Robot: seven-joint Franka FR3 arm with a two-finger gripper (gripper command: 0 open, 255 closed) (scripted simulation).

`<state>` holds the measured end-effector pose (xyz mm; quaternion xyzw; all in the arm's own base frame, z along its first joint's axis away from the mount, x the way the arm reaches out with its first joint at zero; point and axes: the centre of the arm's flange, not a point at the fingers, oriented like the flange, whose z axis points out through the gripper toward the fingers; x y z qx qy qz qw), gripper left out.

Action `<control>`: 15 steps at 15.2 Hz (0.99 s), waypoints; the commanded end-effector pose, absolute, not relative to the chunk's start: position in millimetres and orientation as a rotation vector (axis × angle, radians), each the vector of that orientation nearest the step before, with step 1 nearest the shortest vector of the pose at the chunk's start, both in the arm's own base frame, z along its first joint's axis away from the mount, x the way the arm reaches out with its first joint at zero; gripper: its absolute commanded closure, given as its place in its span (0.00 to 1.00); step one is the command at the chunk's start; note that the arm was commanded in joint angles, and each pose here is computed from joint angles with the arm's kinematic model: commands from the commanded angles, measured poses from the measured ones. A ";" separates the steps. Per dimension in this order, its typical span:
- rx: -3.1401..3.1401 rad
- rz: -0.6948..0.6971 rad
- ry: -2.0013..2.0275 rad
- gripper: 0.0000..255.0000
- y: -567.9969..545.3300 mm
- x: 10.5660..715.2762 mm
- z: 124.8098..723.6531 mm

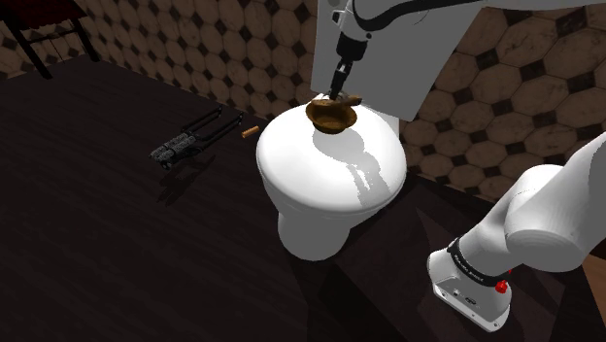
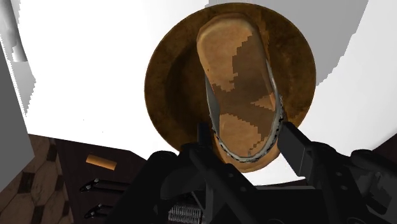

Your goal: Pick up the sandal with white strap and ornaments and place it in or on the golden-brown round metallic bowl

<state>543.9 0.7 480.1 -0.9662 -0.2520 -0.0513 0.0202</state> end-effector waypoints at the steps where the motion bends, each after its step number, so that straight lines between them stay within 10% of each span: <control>1: -2.997 -0.160 -0.781 1.00 0.5 543.8 469.5; 12: -2.997 -0.160 -0.781 1.00 0.5 543.8 451.2; 13: -2.997 -0.160 -0.781 0.00 0.6 543.8 451.2; 15: -2.997 -0.160 -0.781 0.00 0.6 543.8 451.2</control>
